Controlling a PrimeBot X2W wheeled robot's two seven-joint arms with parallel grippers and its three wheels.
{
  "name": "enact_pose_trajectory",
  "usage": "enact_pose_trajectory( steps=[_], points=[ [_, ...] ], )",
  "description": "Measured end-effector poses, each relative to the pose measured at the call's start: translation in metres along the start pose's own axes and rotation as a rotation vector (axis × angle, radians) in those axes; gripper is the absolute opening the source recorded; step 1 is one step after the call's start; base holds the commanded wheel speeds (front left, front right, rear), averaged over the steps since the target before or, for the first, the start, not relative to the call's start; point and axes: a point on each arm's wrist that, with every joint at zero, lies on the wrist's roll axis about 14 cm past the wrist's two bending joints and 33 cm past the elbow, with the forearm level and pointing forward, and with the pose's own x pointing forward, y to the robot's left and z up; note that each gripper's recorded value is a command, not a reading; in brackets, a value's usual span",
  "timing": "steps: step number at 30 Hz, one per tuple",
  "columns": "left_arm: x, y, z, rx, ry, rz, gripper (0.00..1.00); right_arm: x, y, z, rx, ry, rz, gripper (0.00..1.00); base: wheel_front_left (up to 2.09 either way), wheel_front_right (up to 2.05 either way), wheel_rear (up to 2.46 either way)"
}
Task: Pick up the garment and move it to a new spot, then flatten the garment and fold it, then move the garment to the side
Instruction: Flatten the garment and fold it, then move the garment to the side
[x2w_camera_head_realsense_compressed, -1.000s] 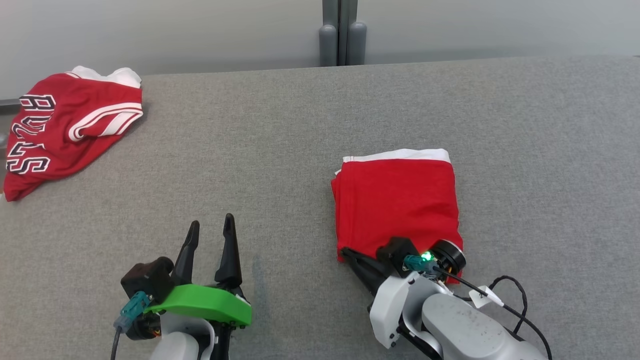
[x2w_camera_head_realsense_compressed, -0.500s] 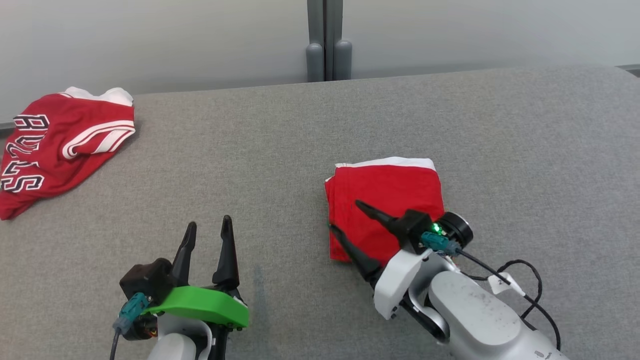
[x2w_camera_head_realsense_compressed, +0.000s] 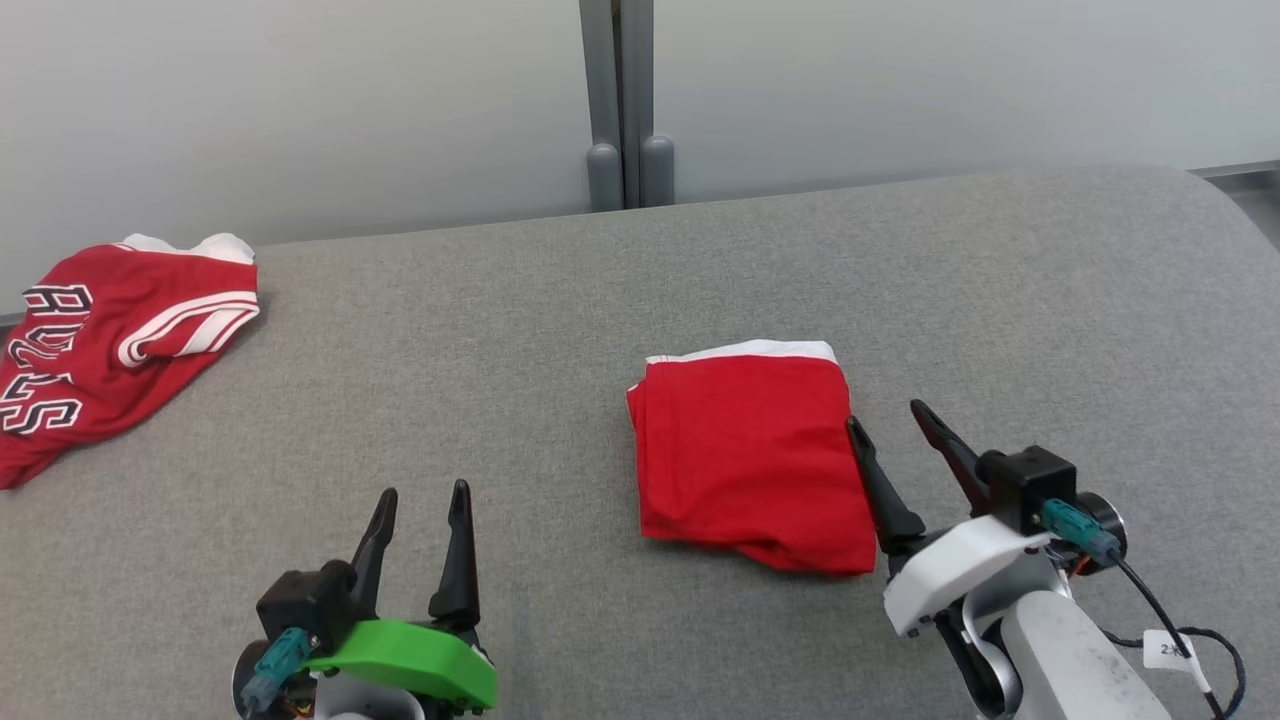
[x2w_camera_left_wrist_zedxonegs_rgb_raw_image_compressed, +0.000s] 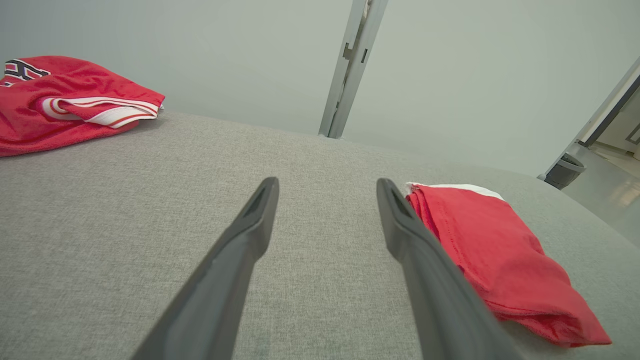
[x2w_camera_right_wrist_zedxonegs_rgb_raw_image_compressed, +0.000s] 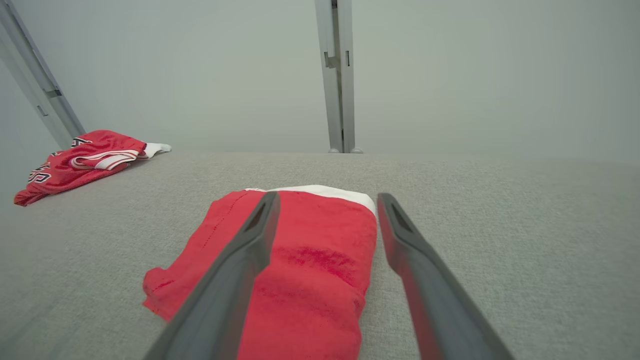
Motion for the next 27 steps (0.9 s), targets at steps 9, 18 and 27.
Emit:
enact_pose_trajectory(
  steps=[9,18,27],
  points=[
    [-0.014,0.006,-0.005,-0.002,0.008,0.026,1.00,-0.036,-0.031,-0.005,0.057,-0.013,-0.137,1.00,0.00,0.00,0.00],
    [-0.026,0.014,-0.009,-0.012,0.019,0.059,1.00,-0.048,-0.032,-0.010,0.085,-0.004,-0.156,1.00,0.00,0.00,0.00],
    [-0.027,0.014,-0.010,-0.012,0.020,0.065,1.00,-0.046,-0.032,-0.008,0.069,-0.008,-0.151,1.00,0.00,0.00,0.00]
  ],
)
